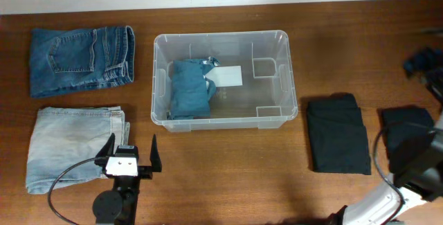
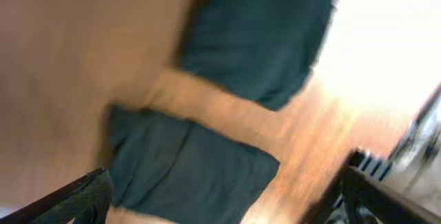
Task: Pack container
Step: 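Withdraw right gripper and move it to the far-right black garment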
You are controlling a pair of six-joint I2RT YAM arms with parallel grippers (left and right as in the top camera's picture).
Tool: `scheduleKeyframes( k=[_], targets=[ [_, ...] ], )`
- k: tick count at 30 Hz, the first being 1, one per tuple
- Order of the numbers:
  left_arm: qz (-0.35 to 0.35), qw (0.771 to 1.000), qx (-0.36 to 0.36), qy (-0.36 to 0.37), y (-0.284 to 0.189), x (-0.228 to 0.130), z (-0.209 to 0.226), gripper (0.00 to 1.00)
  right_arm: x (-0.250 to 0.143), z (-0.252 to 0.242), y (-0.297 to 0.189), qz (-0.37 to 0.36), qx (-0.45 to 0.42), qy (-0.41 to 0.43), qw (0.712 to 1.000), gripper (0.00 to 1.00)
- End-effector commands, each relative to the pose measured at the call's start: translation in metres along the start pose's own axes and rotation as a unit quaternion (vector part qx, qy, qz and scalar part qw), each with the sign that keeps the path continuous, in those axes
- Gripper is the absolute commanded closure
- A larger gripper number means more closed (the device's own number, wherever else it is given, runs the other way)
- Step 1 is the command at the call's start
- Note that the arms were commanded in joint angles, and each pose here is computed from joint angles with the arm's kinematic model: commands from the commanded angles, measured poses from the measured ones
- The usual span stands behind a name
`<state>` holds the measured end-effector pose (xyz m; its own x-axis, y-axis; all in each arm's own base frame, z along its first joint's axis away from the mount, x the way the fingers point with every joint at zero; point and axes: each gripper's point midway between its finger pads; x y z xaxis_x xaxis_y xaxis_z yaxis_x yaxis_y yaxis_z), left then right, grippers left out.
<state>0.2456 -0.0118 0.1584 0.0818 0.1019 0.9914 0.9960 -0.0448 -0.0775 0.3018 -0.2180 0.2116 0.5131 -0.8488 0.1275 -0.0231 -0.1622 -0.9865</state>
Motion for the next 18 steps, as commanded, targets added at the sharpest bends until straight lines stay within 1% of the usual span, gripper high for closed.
scheduleKeyframes(
  k=[1,4,8,15,18],
  targets=[
    [0.001,1.0,-0.001,0.006,0.0,-0.002,0.0,0.01,0.002,-0.031,0.024,0.041,0.006,0.121,0.992,0.01],
    [0.001,1.0,-0.001,0.006,0.0,-0.002,0.0,0.01,0.001,-0.052,0.041,0.065,0.004,0.157,0.985,0.02],
    [0.001,1.0,-0.001,0.006,0.0,-0.002,0.0,0.01,0.002,-0.075,0.06,0.08,-0.001,0.19,0.978,0.01],
    [0.001,1.0,-0.001,0.006,0.0,-0.002,0.0,0.01,0.006,-0.1,0.101,0.086,-0.003,0.231,0.969,0.02],
    [0.001,1.0,-0.001,0.006,0.0,-0.002,0.0,0.01,0.008,-0.106,0.123,0.079,0.0,0.23,0.97,0.01]
  ],
)
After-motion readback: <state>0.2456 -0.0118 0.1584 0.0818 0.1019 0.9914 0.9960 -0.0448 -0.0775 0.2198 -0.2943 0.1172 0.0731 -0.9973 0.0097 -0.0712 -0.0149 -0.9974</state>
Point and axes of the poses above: each gripper's point midway between its finger pads, its own y axis out along the fingers, its own z axis along the line the jaws close on, x = y × z, and after that the axes turned 10 degrees about -y, right-handed
